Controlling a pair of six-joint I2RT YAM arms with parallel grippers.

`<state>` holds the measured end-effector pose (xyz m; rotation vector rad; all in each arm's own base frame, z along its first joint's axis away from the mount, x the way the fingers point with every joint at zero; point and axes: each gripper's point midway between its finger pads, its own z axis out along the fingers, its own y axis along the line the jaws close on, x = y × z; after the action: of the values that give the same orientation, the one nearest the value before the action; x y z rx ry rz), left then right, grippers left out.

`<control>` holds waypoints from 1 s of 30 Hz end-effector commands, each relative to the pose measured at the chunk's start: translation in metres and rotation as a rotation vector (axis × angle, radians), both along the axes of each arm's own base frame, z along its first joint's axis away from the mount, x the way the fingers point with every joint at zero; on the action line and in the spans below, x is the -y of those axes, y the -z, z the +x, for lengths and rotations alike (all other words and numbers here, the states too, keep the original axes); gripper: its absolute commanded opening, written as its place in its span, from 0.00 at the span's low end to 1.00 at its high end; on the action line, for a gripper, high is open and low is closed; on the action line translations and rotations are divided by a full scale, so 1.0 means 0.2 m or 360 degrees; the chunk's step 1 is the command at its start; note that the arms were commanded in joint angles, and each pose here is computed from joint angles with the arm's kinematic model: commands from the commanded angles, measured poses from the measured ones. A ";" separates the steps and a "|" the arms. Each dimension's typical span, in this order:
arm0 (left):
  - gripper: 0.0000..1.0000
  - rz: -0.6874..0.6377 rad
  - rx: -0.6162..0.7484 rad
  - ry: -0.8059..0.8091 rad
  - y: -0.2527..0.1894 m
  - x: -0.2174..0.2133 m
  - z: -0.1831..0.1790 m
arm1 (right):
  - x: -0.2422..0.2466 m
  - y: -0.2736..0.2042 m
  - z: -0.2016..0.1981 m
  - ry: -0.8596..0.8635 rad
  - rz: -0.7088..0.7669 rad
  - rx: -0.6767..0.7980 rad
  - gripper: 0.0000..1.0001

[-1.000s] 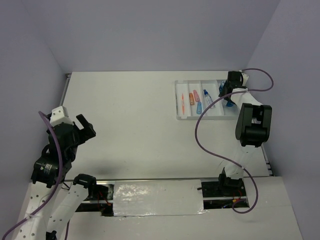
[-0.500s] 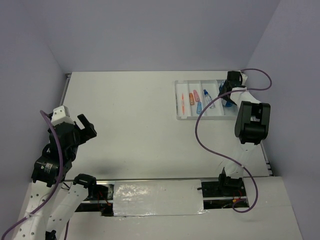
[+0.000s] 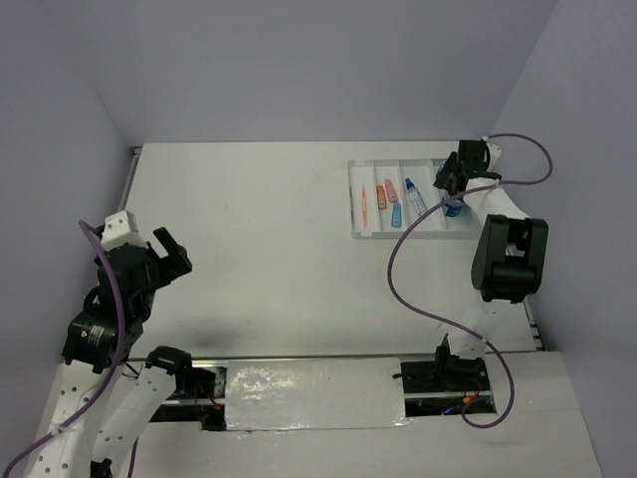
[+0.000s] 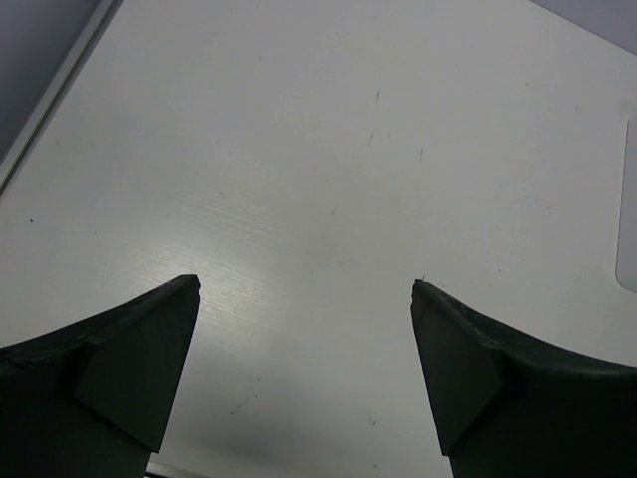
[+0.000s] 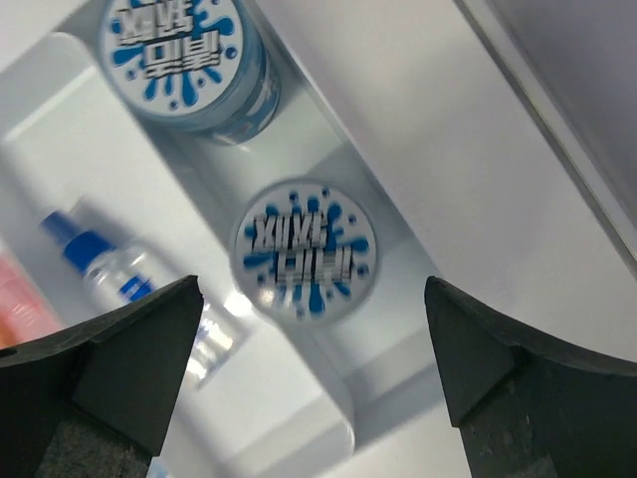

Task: Sort the stationery into containers
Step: Reset both arms

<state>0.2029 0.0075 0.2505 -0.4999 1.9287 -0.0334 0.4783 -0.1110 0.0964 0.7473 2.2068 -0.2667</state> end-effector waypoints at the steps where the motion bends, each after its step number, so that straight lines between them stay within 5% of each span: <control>1: 0.99 0.0003 0.0059 -0.0030 -0.05 -0.01 0.04 | -0.05 -0.38 -0.07 -0.0019 0.0004 0.0295 1.00; 11: 0.99 0.0045 -0.0044 -0.0273 -0.02 -0.14 0.03 | -0.67 -0.96 -0.83 -0.0743 -0.0067 0.0634 1.00; 19: 0.99 0.0065 -0.0003 -0.0258 -0.09 -0.15 0.00 | -0.67 -1.11 -1.37 -0.0838 -0.0031 0.0807 1.00; 30: 0.99 0.0042 0.0125 -0.0219 -0.17 -0.15 -0.12 | -0.60 -1.14 -1.68 -0.0932 -0.0110 0.0827 1.00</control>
<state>0.1844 0.0365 0.2689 -0.6229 1.8555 0.0730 0.1553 0.0142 0.3361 0.1284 1.7501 0.1821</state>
